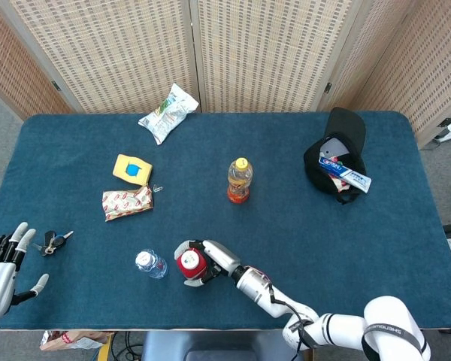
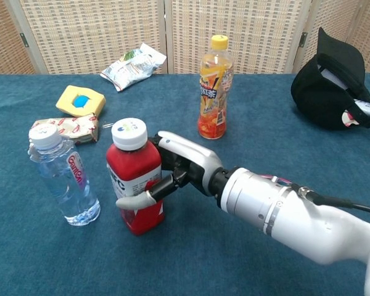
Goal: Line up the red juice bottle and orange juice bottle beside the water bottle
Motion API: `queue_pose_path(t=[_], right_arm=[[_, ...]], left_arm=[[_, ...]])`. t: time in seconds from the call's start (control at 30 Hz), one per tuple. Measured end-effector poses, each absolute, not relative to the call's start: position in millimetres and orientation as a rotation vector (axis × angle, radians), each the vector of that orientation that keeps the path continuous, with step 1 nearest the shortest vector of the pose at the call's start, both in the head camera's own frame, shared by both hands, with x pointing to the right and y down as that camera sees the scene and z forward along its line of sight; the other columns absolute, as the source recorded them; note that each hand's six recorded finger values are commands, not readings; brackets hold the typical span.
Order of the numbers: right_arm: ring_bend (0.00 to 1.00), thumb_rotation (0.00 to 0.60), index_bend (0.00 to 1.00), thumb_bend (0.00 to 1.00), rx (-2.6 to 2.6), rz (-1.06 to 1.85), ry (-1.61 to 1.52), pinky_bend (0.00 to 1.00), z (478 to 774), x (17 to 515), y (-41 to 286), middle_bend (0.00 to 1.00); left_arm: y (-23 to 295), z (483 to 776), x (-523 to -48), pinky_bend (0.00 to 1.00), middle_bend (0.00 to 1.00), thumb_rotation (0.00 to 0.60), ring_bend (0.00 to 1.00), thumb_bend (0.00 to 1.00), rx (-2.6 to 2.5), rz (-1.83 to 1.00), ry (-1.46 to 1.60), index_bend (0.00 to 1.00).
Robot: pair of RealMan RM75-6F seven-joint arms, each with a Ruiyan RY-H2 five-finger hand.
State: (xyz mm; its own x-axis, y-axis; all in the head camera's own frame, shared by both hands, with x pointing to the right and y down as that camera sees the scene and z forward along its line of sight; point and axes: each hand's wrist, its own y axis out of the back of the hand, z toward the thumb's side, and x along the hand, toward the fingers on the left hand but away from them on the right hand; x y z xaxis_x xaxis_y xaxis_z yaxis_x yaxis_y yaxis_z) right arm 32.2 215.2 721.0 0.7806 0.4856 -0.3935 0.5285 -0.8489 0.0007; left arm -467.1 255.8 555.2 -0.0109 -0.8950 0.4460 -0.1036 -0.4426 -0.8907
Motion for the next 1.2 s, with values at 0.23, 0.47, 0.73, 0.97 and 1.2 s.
queue_pose_path(t=[0.23, 0.47, 0.73, 0.97, 1.2], right_arm=[[0.08, 0.6, 0.05, 0.25, 2.893, -0.577, 0.819, 0.15, 717, 37, 212, 0.11], [0.06, 0.6, 0.02, 0.25, 2.936, -0.571, 0.853, 0.14, 708, 52, 203, 0.09], [0.06, 0.6, 0.01, 0.25, 3.0, -0.608, 0.904, 0.14, 687, 90, 187, 0.09], [0.06, 0.6, 0.01, 0.22, 3.022, -0.614, 0.935, 0.14, 663, 118, 179, 0.09], [0.06, 0.6, 0.01, 0.18, 3.072, -0.554, 1.009, 0.14, 637, 136, 172, 0.1]], left_arm=[[255, 554, -466, 0.02, 0.0, 0.6, 0.0, 0.24, -1.607, -1.513, 1.058, 0.0], [253, 553, -463, 0.02, 0.0, 0.6, 0.0, 0.24, -1.608, -1.503, 1.053, 0.0], [251, 557, -457, 0.02, 0.0, 0.6, 0.0, 0.24, -1.62, -1.498, 1.044, 0.0], [249, 557, -452, 0.02, 0.0, 0.6, 0.0, 0.24, -1.626, -1.488, 1.036, 0.0], [249, 555, -453, 0.02, 0.0, 0.6, 0.0, 0.24, -1.615, -1.49, 1.038, 0.0]])
